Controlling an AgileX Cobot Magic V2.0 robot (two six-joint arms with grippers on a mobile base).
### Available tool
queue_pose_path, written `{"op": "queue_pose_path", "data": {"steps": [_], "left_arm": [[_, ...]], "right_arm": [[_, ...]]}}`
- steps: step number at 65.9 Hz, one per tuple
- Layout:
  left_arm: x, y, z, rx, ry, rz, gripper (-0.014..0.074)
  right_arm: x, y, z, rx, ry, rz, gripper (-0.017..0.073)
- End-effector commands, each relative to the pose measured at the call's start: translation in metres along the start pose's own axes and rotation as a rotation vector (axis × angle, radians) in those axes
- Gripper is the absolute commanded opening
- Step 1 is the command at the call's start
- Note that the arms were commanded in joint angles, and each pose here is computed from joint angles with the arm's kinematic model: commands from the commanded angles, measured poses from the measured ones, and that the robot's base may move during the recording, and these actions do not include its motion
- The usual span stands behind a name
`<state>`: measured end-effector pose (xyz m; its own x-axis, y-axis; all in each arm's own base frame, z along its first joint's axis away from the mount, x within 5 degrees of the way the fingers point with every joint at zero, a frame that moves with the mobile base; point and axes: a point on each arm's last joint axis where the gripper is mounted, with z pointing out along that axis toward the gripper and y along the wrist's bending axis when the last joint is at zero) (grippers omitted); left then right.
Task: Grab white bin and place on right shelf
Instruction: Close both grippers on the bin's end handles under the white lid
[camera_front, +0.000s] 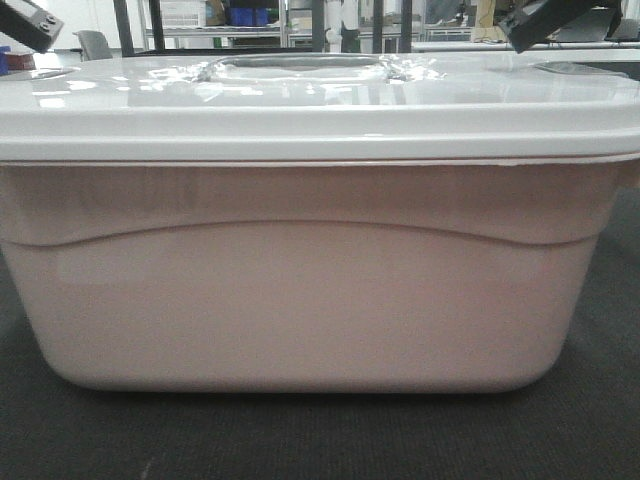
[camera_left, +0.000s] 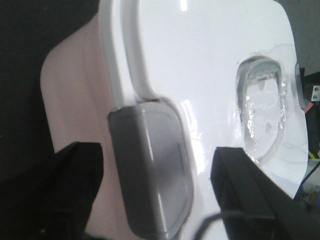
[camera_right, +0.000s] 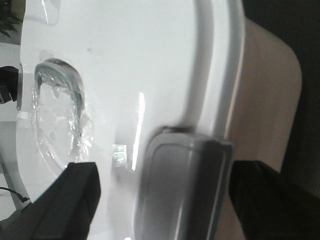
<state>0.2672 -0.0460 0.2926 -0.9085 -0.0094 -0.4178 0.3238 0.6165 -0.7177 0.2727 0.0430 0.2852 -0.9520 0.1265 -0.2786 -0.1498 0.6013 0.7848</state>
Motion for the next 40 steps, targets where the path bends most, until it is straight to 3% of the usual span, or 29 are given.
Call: {"op": "queue_pose_path", "data": {"steps": [1,16,40], "left_arm": [[-0.0001,-0.0198,-0.0028,0.111,0.024,0.028,0.0369],[-0.0036,-0.0183,0.0067,0.156,0.028,-0.003,0.0369],[-0.0025,-0.0192,0.0065,0.166,0.04,0.002,0.0368]], "right_arm": [[0.007,0.0257,-0.009,-0.138,0.052,-0.041,0.0623],[0.008,0.0278,-0.0066,-0.142,0.062,-0.047,0.0623],[0.008,0.028,-0.0066,-0.143,0.061,-0.049,0.0623]]}}
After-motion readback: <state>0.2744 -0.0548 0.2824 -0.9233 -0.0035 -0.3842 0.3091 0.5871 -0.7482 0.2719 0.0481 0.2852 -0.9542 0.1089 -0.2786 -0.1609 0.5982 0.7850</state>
